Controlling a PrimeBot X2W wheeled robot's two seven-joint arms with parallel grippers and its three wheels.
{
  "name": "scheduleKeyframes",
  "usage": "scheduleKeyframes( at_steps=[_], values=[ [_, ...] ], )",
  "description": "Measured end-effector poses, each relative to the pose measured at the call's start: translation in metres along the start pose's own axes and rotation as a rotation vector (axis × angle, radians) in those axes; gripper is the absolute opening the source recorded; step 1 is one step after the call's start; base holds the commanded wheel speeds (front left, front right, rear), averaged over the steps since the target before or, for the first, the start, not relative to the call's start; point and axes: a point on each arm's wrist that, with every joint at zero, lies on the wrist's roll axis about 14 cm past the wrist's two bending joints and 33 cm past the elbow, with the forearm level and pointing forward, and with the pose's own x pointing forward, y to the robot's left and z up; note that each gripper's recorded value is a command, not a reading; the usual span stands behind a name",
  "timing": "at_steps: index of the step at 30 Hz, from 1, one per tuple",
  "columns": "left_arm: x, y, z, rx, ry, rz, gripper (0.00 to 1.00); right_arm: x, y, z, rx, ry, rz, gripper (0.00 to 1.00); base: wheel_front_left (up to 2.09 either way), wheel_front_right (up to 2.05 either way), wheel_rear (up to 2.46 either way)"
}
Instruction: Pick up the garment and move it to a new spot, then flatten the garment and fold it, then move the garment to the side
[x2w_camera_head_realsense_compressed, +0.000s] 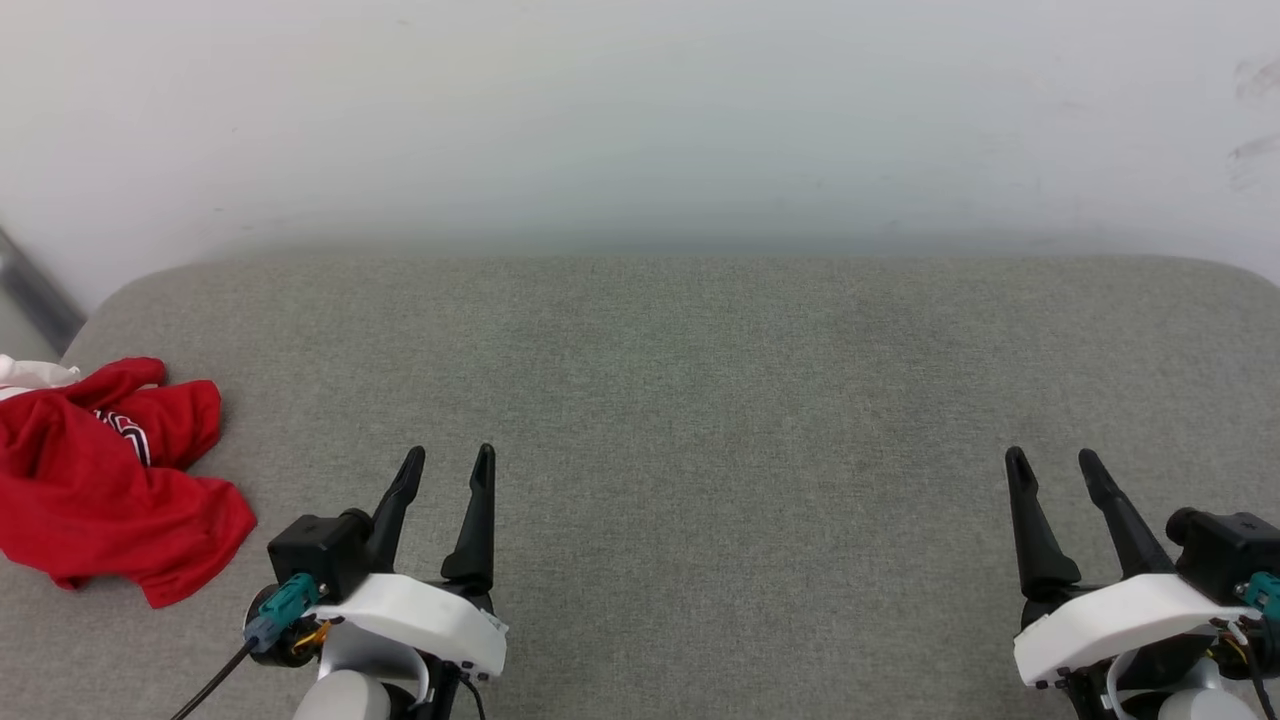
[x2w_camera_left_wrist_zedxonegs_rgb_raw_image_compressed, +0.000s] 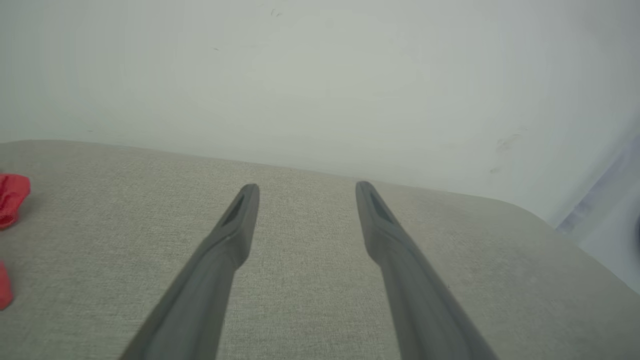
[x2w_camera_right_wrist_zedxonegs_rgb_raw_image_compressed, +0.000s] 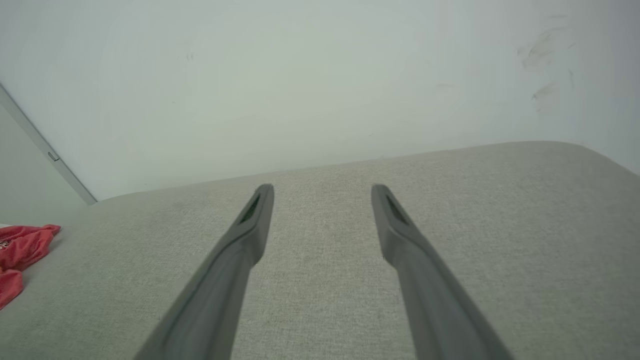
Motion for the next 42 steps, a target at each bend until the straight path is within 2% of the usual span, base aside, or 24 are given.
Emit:
scheduleKeyframes(
  at_steps=[30, 42],
  values=[
    [-0.0001, -0.0057, -0.0049, 0.177, -0.002, -0.039, 1.0, -0.0012, 0.0045, 0.0042, -0.183, -0.014, 0.018, 1.0, 0.0, 0.0, 0.0],
    [-0.0009, 0.0005, -0.0095, 0.149, 0.012, -0.017, 1.0, -0.0001, 0.0044, -0.0012, -0.172, -0.004, 0.019, 1.0, 0.0, 0.0, 0.0]
  ],
)
